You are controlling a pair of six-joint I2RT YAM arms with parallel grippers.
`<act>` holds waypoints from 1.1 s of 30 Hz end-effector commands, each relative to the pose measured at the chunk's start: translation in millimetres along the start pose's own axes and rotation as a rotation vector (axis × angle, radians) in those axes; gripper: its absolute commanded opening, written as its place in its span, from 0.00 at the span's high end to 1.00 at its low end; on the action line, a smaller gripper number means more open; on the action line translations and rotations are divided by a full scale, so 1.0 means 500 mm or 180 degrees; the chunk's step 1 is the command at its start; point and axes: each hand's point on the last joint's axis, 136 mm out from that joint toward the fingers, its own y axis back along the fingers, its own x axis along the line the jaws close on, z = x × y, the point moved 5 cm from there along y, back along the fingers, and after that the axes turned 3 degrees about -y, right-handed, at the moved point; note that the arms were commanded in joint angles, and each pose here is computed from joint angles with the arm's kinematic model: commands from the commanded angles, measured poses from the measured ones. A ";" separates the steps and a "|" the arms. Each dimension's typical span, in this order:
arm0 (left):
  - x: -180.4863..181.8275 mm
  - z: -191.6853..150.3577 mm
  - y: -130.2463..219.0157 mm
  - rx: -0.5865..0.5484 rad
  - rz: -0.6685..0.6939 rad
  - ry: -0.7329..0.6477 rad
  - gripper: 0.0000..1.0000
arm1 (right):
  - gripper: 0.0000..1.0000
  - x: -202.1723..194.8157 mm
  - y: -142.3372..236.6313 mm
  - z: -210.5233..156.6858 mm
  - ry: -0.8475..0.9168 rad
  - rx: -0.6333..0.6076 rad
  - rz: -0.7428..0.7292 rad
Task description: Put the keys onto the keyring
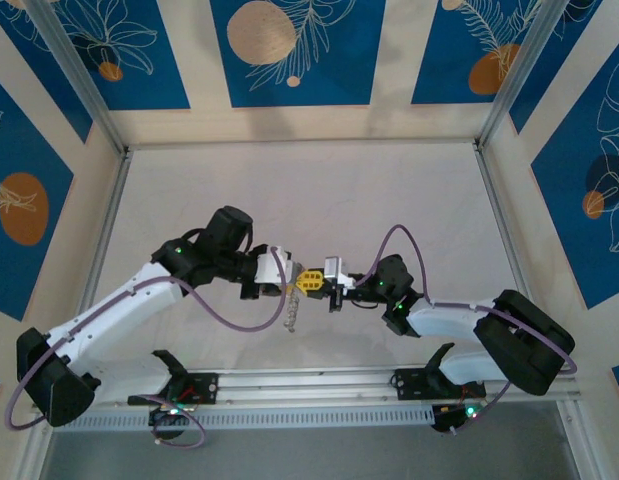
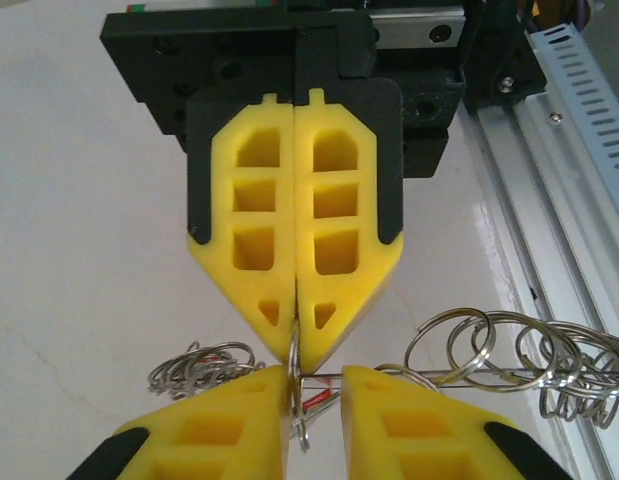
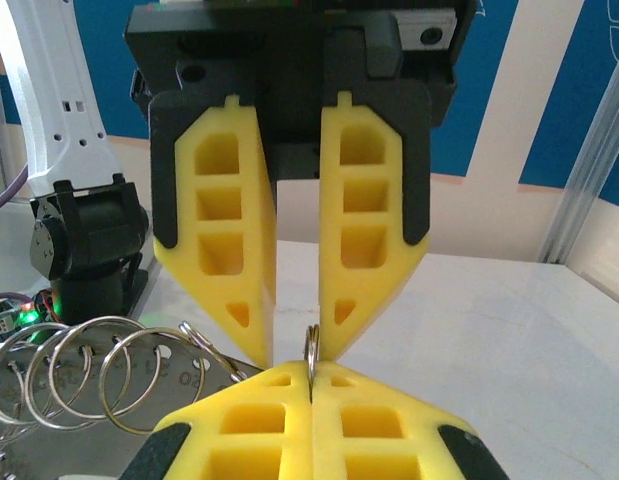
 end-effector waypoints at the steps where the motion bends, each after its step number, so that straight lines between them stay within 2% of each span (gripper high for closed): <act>1: -0.017 -0.002 -0.008 -0.0144 -0.0176 0.0056 0.80 | 1.00 -0.008 -0.007 0.043 0.0190 -0.0251 -0.0017; 5: -0.016 -0.005 -0.005 -0.0130 -0.0164 0.0080 0.82 | 1.00 -0.009 -0.007 0.044 0.0195 -0.0247 -0.0026; 7: -0.013 -0.007 -0.003 -0.0136 -0.0143 0.0097 0.97 | 1.00 -0.009 -0.008 0.044 0.0202 -0.0244 -0.0014; 8: -0.011 -0.007 -0.002 -0.0138 -0.0132 0.0099 1.00 | 1.00 -0.009 -0.008 0.044 0.0197 -0.0244 -0.0015; 15: -0.003 -0.019 0.009 0.0126 -0.0012 0.0029 1.00 | 1.00 -0.008 -0.006 0.031 0.0195 -0.0129 -0.0050; 18: 0.000 -0.020 0.019 0.0330 0.0031 -0.0012 1.00 | 1.00 -0.001 -0.012 0.015 0.0236 0.0122 -0.0017; 21: -0.003 -0.021 0.021 0.0626 0.0063 -0.0162 1.00 | 0.88 0.005 -0.020 -0.005 0.0308 0.0404 -0.0075; 24: -0.006 -0.018 0.025 0.0933 0.0054 -0.0297 1.00 | 0.79 0.002 -0.019 -0.018 0.0305 0.0471 -0.0182; 33: -0.002 -0.010 0.028 0.1678 -0.0074 -0.0537 1.00 | 0.73 -0.002 -0.028 -0.017 0.0275 0.0440 -0.0208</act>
